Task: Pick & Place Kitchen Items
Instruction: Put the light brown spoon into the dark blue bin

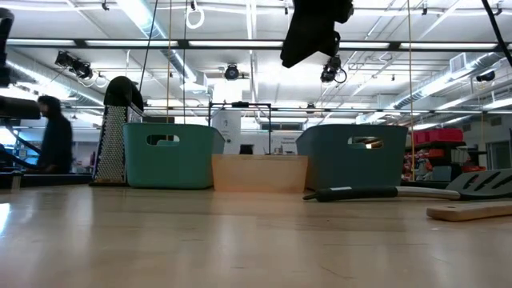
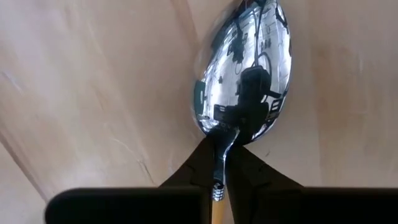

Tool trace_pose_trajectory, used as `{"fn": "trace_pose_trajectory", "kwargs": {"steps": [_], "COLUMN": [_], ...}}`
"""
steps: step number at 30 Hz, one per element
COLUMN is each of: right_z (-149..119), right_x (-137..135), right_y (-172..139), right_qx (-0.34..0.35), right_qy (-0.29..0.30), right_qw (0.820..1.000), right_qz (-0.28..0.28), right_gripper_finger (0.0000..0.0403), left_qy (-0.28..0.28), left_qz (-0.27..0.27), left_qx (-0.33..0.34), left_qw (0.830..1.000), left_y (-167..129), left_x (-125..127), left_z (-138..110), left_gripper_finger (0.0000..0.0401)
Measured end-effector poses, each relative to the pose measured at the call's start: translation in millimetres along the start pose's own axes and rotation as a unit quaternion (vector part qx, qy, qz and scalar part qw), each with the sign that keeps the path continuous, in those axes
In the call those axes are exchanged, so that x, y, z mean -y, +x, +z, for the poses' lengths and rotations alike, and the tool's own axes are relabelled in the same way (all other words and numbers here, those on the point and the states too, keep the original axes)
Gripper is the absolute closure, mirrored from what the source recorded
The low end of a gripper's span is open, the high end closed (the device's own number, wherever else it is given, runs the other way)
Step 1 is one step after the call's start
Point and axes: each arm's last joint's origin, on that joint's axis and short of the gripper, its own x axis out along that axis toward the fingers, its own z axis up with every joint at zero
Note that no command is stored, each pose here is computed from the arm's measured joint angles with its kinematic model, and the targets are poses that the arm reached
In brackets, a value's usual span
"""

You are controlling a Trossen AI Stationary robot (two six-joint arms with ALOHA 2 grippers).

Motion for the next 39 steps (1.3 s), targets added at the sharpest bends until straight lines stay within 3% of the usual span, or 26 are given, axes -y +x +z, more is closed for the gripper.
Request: {"fn": "trace_pose_trajectory", "kwargs": {"steps": [7, 12, 30, 39], "right_z": [0.1, 0.0, -5.6, -4.4], "right_x": [0.1, 1.0, 3.8, -1.9], "right_y": [-0.1, -0.1, -0.3, -2.6], "right_qx": [0.000, 0.002, -0.026, 0.027], "right_qy": [-0.020, -0.032, -0.040, -0.075], "right_qw": [1.000, 0.999, 0.998, 0.990], "right_qz": [0.000, -0.012, -0.029, -0.119], "right_gripper_finger": [0.0326, 0.0326, 0.0326, 0.0326], "left_qy": [-0.040, -0.032, -0.059, -0.034], "left_qz": [0.036, 0.056, 0.128, 0.199], "left_qx": [0.090, 0.152, 0.262, 0.322], "left_qw": [0.994, 0.986, 0.955, 0.925], "left_y": [-24.9, -54.1, -134.1, -198.4], "left_x": [-7.6, -14.7, -68.1, -86.6], "left_z": [22.0, 46.8, 101.5, 112.8], "left_gripper_finger": [0.0396, 0.0396, 0.0396, 0.0396]}}
